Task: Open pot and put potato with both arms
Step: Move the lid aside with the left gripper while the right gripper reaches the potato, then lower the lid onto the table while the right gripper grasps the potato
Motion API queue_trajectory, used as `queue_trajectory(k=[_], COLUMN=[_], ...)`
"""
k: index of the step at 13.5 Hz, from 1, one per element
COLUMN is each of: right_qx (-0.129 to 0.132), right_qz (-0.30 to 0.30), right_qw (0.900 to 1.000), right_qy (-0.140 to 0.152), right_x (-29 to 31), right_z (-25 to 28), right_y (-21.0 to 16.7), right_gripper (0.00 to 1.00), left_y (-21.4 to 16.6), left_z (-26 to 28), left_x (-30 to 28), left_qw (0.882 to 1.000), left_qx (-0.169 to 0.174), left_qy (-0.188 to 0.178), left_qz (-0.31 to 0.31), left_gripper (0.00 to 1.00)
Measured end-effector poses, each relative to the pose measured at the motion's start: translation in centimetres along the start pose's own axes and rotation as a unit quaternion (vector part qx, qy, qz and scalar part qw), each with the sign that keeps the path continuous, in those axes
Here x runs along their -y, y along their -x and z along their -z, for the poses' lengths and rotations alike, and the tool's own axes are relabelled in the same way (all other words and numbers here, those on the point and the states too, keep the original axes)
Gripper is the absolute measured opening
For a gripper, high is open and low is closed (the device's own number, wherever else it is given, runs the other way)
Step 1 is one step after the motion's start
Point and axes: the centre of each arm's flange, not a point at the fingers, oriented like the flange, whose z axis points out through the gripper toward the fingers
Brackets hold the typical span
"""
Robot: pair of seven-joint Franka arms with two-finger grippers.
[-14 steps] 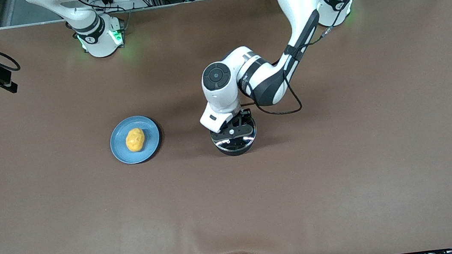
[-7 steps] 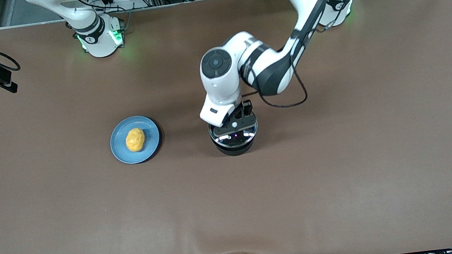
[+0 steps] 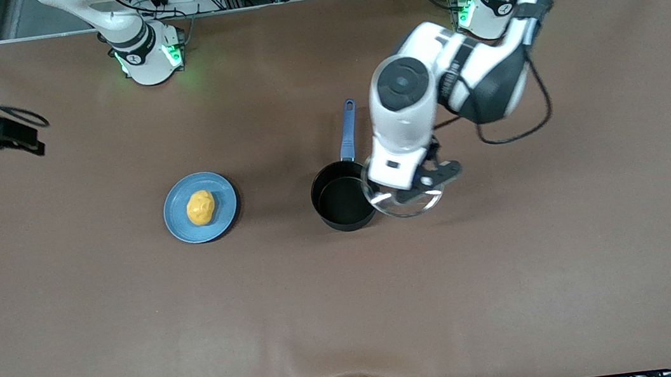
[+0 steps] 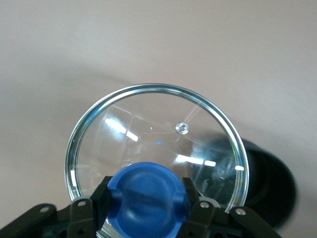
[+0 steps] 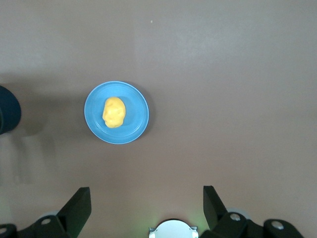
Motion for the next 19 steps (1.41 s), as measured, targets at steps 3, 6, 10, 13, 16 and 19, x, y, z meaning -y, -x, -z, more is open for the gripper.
queue_trajectory(k=[3,6,10,13,16,19], right_qx=[0.033,0.057,0.057,0.04,0.009,-0.009], right_qz=[0.008,0.026,0.014,-0.027,-0.031,-0.031], right_qw=[0.999,0.998,0.997,0.998,0.999,0.999], right_qy=[-0.003,-0.023,-0.05,-0.043,-0.04,-0.038], right_x=[0.9,3.5,4.9,8.0,10.4,10.7], right_z=[-2.9,-7.0,-15.4,-20.7,-27.1,-32.1], right_y=[-1.6,-2.4,-3.7,-3.4,-2.3,-1.1], right_gripper=[1.0,1.0,1.0,1.0,1.0,1.0], left_y=[-6.1,-10.9,-13.0,-11.6,-10.3,-10.3], left_z=[-2.4,-5.7,-12.7,-18.2,-21.4,-22.5], left_x=[6.4,13.7,20.7,23.4,25.4,26.3], left_qw=[1.0,0.999,0.998,0.997,0.997,0.997], left_qx=[0.007,0.006,-0.012,-0.03,-0.027,-0.024], left_qy=[-0.002,0.007,0.032,0.046,0.044,0.031], left_qz=[-0.014,-0.04,-0.052,-0.056,-0.055,-0.063], left_gripper=[0.6,0.6,0.6,0.6,0.6,0.6])
